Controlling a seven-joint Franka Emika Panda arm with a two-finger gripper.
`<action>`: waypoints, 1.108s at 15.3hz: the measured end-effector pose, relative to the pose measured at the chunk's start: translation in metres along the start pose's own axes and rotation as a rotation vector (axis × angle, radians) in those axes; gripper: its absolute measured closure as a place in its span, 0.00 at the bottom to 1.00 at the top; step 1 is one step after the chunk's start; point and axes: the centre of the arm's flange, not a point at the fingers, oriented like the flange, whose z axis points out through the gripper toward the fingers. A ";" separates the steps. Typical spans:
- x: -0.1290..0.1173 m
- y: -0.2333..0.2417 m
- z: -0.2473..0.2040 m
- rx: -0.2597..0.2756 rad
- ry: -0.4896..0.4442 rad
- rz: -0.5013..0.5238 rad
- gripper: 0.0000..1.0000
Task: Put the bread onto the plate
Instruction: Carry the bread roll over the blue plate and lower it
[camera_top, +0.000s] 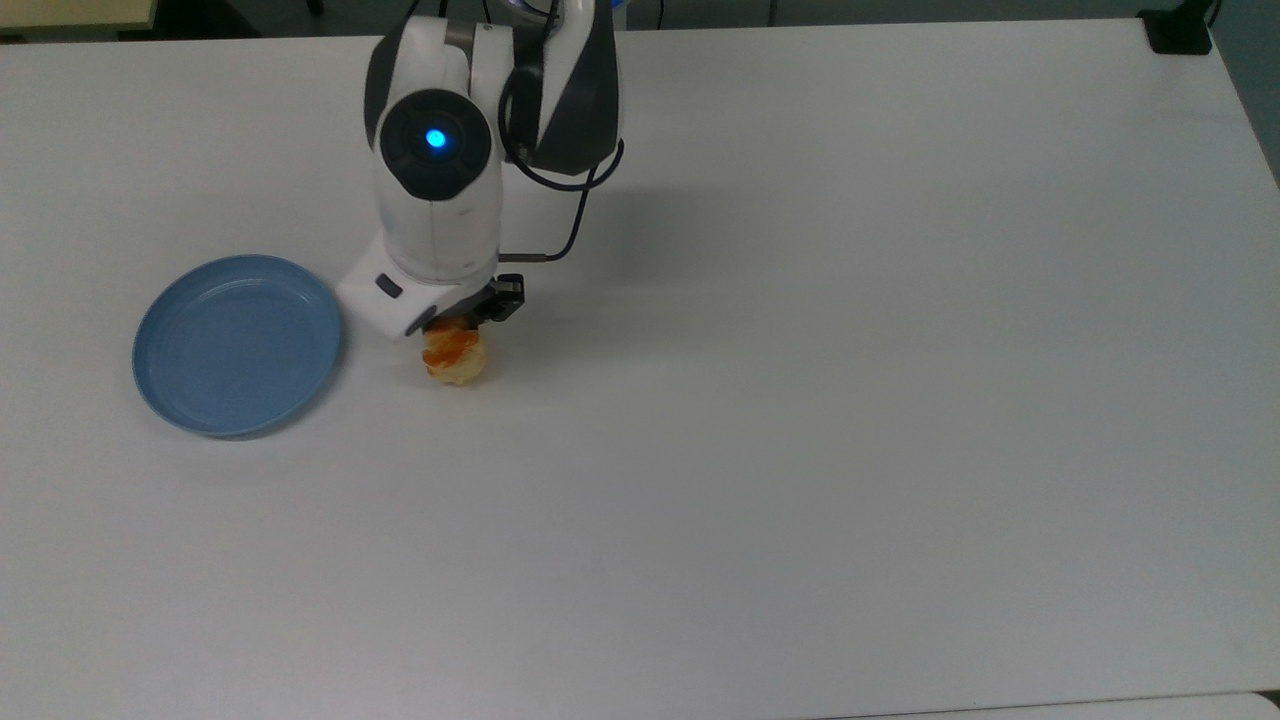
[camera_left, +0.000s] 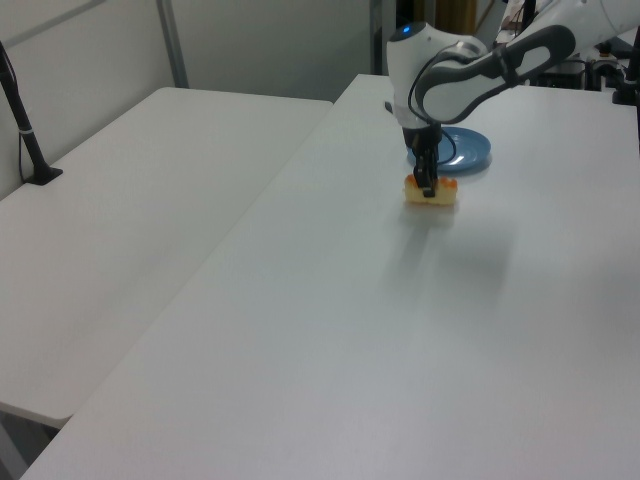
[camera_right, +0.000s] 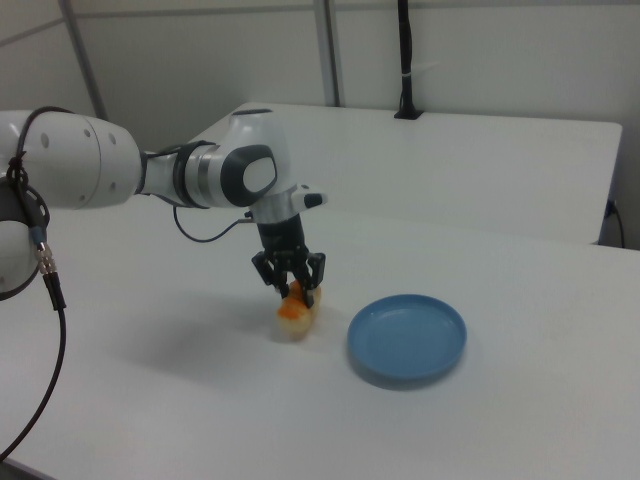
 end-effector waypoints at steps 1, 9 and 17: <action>-0.001 0.011 -0.010 0.000 0.017 0.017 0.55; -0.026 0.130 -0.032 -0.003 0.062 0.062 0.54; -0.024 0.191 0.032 -0.030 0.116 0.033 0.52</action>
